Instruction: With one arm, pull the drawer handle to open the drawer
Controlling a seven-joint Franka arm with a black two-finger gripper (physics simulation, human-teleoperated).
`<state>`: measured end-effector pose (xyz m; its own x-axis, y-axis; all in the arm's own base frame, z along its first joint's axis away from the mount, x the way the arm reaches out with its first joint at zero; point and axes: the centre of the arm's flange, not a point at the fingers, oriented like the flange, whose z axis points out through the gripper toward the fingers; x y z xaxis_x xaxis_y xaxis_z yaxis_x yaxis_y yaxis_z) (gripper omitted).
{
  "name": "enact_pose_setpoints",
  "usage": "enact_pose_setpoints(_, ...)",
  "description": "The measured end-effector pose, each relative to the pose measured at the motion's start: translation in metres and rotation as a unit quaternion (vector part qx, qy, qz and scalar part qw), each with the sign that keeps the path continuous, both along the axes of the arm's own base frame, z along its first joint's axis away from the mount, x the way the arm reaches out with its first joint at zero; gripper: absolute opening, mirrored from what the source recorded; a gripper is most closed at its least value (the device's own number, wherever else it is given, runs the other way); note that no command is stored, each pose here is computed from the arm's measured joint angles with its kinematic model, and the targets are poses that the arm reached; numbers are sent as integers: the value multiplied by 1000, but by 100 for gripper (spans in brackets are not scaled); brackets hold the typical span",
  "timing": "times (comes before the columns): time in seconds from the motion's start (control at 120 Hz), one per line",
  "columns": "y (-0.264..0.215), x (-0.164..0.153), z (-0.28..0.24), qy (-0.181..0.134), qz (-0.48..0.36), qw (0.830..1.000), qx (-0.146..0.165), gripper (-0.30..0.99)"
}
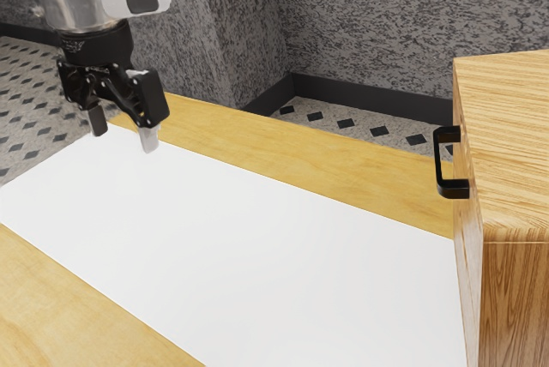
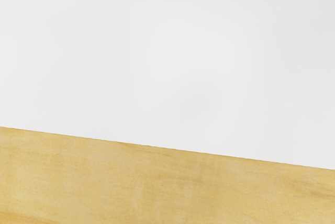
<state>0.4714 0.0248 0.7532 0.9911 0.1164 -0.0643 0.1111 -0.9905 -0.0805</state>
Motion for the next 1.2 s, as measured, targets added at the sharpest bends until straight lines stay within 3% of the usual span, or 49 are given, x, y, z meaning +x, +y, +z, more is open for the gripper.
enact_pose_setpoints(0.108,-31,23,0,-53,-30,998,3,69)
enact_pose_setpoints(0.208,-53,17,22,-97,-49,994,4,69)
enact_pose_setpoints(0.367,-41,12,41,-122,-30,992,-1,69)
enact_pose_setpoints(0.483,-47,26,34,-127,-18,990,-61,69)
enact_pose_setpoints(0.7,-97,69,4,-114,0,962,-248,69)
enact_pose_setpoints(0.833,-130,95,-26,-90,36,949,-300,69)
enact_pose_setpoints(0.9,-142,105,-39,-84,57,946,-307,69)
enact_pose_setpoints(1.033,-154,113,-48,-98,95,950,-280,69)
enact_pose_setpoints(1.2,-171,116,-67,-93,133,950,-267,64)
